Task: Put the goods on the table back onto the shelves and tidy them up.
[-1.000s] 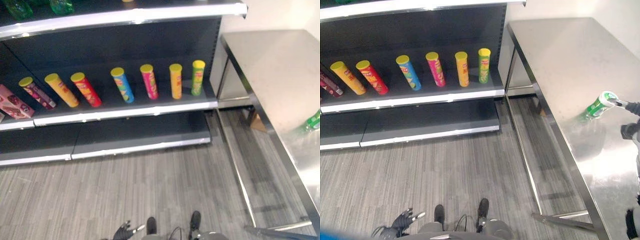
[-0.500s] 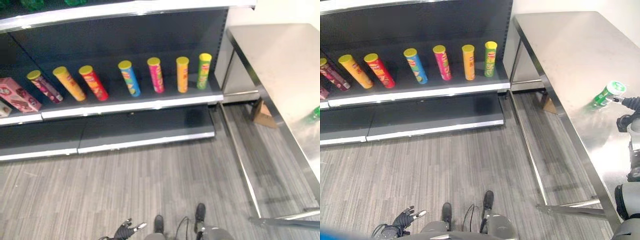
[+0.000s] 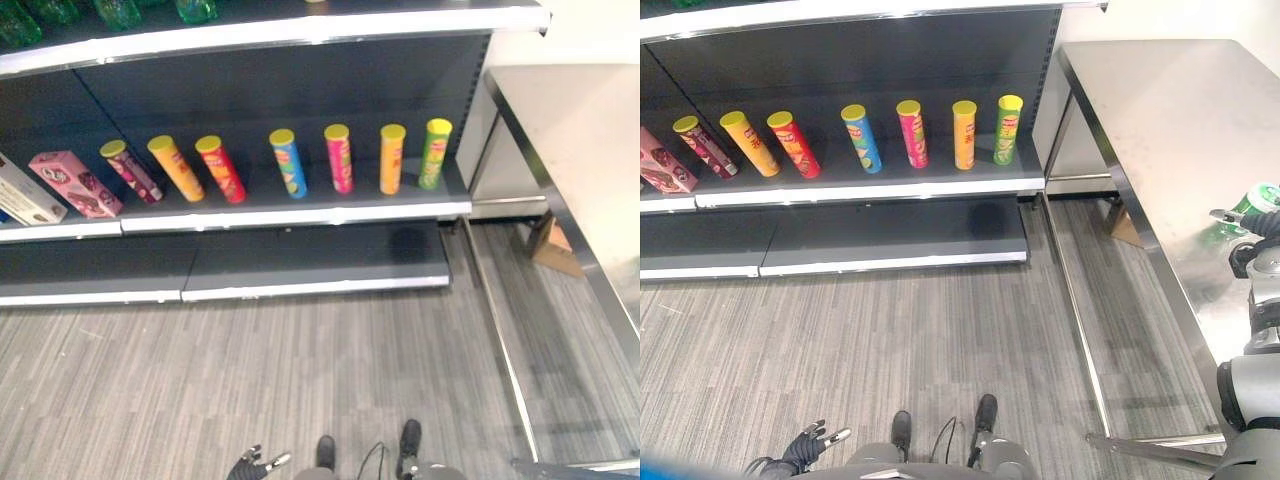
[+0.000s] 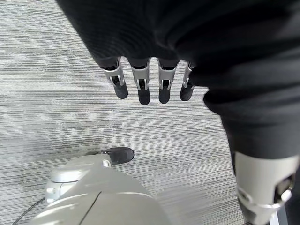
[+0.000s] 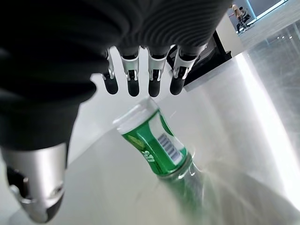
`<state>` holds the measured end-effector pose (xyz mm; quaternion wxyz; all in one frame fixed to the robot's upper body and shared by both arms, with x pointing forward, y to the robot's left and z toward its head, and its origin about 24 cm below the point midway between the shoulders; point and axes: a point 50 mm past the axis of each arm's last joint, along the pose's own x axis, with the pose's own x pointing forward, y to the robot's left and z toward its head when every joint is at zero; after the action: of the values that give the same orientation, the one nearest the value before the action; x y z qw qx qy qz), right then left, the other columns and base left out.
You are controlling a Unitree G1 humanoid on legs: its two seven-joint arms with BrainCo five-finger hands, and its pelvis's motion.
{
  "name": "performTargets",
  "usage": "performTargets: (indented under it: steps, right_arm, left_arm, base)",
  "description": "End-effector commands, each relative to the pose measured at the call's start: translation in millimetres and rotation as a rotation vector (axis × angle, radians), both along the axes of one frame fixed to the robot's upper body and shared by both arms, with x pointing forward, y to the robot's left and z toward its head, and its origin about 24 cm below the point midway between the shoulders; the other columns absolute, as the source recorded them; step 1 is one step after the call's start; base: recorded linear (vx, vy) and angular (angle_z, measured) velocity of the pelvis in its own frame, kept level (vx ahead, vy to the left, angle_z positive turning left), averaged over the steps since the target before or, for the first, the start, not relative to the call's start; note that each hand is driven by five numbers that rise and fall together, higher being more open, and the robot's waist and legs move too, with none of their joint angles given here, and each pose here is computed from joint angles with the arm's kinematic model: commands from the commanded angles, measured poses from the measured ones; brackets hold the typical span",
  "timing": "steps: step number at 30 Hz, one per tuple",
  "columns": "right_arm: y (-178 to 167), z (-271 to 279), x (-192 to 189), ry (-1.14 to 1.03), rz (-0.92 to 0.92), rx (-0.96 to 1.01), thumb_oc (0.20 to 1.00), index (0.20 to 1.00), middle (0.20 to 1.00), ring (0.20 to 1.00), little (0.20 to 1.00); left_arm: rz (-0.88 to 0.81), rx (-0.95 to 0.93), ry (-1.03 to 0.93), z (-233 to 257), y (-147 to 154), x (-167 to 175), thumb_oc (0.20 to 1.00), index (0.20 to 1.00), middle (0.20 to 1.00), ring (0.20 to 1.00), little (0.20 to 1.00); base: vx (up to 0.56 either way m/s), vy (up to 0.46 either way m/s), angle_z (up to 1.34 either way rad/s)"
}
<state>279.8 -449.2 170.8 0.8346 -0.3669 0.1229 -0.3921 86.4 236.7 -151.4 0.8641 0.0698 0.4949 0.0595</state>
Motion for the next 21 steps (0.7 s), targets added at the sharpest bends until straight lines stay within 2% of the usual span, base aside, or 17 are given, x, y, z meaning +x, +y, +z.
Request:
performTargets:
  steps: [1, 9, 10, 13, 21]
  right_arm:
    - [-4.0, 39.4, 2.4, -0.080, -0.043, -0.113, 1.000, 1.000, 1.000, 1.000, 1.000]
    - [-9.5, 52.9, -5.5, -0.199, -0.091, -0.103, 1.000, 1.000, 1.000, 1.000, 1.000]
    - [-4.8, -8.7, -12.0, -0.081, 0.016, 0.091, 1.000, 1.000, 1.000, 1.000, 1.000]
    - [-0.9, -5.0, -8.3, -0.087, 0.033, 0.058, 1.000, 1.000, 1.000, 1.000, 1.000]
    - [5.5, 3.0, -1.5, -0.108, 0.071, 0.029, 1.000, 1.000, 1.000, 1.000, 1.000]
  left_arm:
    - [-0.032, 0.035, -0.013, 2.9, 6.5, 2.8, 1.000, 1.000, 1.000, 1.000, 1.000]
    - [-0.031, 0.025, -0.009, 1.0, -0.6, 3.0, 1.000, 1.000, 1.000, 1.000, 1.000]
    - [-0.038, 0.048, 0.039, -0.4, 9.1, 1.7, 1.000, 1.000, 1.000, 1.000, 1.000]
    - [0.008, 0.081, 0.099, -2.2, 22.3, -14.2, 1.000, 1.000, 1.000, 1.000, 1.000]
    - [0.057, 0.088, 0.046, 3.0, 30.4, -9.0, 1.000, 1.000, 1.000, 1.000, 1.000]
  base:
    - [0.00, 0.000, 0.00]
    - [0.00, 0.000, 0.00]
    - [0.00, 0.000, 0.00]
    - [0.04, 0.111, -0.08]
    - [0.00, 0.078, -0.18]
